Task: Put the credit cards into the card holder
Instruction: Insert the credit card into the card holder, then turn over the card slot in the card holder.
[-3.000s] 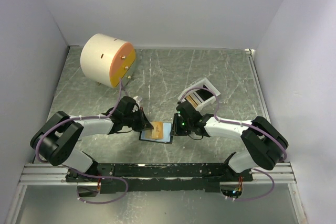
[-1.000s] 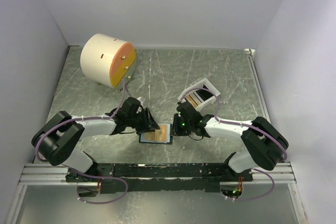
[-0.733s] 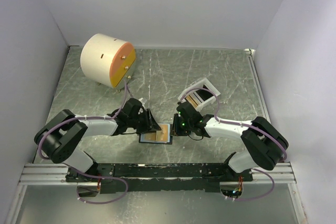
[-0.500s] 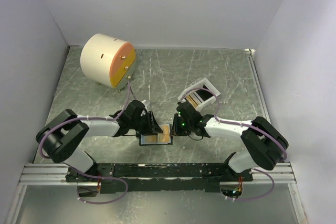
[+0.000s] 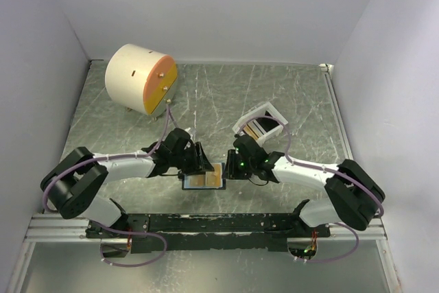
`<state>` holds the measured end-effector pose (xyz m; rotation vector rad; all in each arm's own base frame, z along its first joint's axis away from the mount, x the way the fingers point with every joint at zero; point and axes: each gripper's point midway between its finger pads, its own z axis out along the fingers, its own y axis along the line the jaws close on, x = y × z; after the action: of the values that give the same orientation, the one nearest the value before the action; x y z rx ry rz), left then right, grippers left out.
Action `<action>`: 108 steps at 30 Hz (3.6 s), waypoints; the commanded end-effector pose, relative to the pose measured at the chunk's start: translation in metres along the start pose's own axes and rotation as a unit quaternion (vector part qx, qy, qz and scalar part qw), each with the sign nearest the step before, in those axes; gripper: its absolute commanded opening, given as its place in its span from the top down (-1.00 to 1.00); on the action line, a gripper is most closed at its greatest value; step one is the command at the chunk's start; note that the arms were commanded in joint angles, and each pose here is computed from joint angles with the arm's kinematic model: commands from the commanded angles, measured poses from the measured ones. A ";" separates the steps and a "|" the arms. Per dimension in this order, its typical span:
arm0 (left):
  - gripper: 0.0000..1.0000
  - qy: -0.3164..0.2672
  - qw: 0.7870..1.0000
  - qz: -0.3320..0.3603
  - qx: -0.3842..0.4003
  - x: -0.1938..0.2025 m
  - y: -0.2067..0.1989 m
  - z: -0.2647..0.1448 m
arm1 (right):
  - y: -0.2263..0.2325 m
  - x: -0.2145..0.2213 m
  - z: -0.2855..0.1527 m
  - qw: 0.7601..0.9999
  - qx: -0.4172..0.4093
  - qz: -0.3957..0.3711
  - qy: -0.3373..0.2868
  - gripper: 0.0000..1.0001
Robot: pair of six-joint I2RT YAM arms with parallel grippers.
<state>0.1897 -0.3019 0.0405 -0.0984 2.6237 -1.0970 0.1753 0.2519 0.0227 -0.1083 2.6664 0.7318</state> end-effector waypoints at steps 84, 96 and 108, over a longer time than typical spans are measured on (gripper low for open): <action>-0.51 -0.054 0.996 -0.022 0.063 -0.021 -0.024 -0.044 | -0.014 0.016 0.014 0.999 0.035 -0.015 0.024 0.58; -0.49 -0.043 0.994 -0.011 0.103 -0.023 -0.049 -0.042 | -0.012 0.007 0.003 0.999 0.040 -0.021 0.002 0.54; -0.46 -0.023 0.995 0.003 0.102 -0.016 -0.055 -0.026 | -0.012 -0.014 -0.019 0.997 0.053 -0.027 -0.052 0.36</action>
<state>0.1863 -0.3050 0.0752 -0.1420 2.5270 -1.2777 0.1774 0.2385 0.0232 -0.1229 2.6473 0.6001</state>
